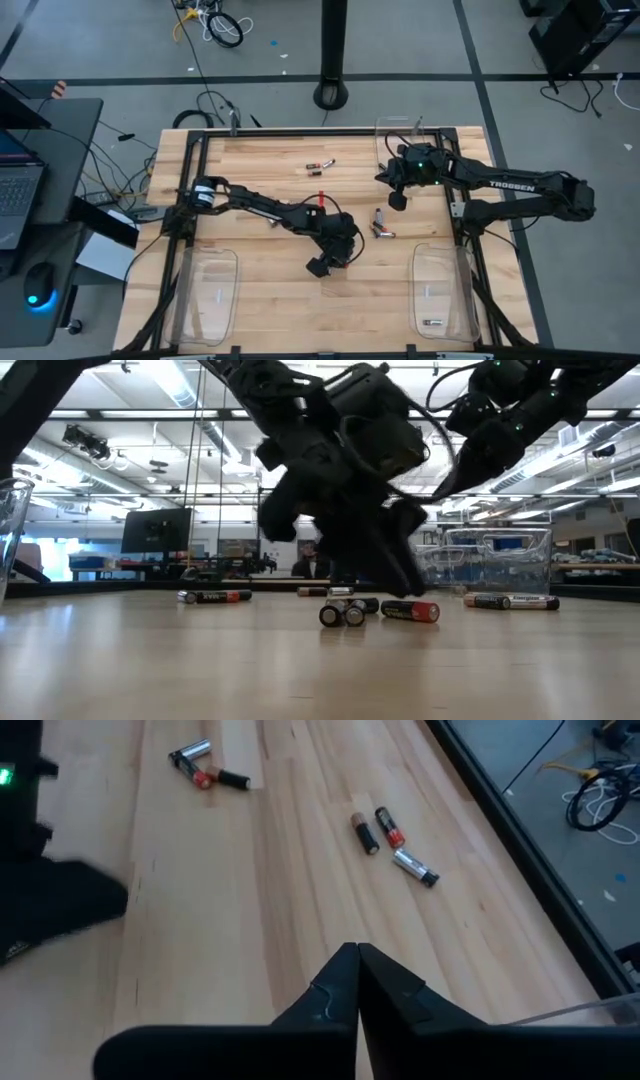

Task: Sort batteries
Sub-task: Put the orange battery into the bottom left transparent bin

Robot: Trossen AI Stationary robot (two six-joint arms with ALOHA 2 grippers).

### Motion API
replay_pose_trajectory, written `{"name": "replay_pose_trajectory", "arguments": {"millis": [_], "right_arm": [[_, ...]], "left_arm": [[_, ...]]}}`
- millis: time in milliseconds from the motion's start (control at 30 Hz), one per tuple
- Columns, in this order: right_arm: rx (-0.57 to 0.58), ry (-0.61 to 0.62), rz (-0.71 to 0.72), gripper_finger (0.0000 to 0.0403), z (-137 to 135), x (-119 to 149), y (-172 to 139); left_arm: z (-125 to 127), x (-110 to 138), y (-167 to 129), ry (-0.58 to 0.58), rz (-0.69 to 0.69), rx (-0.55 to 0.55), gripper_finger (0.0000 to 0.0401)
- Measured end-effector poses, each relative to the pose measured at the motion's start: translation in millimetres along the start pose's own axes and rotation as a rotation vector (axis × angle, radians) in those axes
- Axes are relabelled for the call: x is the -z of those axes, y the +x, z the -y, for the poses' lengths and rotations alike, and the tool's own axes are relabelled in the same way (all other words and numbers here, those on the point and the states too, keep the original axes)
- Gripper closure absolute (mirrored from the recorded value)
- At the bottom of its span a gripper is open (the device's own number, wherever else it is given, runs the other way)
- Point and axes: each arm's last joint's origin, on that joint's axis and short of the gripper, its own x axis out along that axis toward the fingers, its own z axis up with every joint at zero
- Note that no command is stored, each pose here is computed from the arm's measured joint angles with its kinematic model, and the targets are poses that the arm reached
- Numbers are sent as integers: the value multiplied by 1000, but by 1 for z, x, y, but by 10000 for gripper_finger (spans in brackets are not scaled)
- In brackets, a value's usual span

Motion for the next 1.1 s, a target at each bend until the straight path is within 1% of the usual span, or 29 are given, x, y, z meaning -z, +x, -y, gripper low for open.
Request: {"name": "replay_pose_trajectory", "arguments": {"millis": [133, 333, 533, 733, 867, 1033, 1100], "right_arm": [[-2, 2, -10, 383, 0, 1, 0], [-1, -4, -3, 390, 0, 0, 1], [-2, -2, -8, 379, 0, 1, 1], [-2, -2, -8, 389, 0, 1, 1], [-1, -4, -7, 387, 0, 1, 1], [-2, -1, -8, 380, 0, 1, 1], [-1, 2, -9, 383, 0, 1, 1]], "left_arm": [[-2, -3, -1, 4, -9, 4, 258], [-2, -1, -1, -5, -38, -6, 258], [-4, 8, 6, -19, -64, -5, 258], [-5, 10, 7, -21, -90, -26, 264], [-5, 10, 7, -8, -95, -31, 288], [-5, 10, 6, 4, -103, -42, 349], [-6, 9, 5, 6, -108, -62, 355]]}}
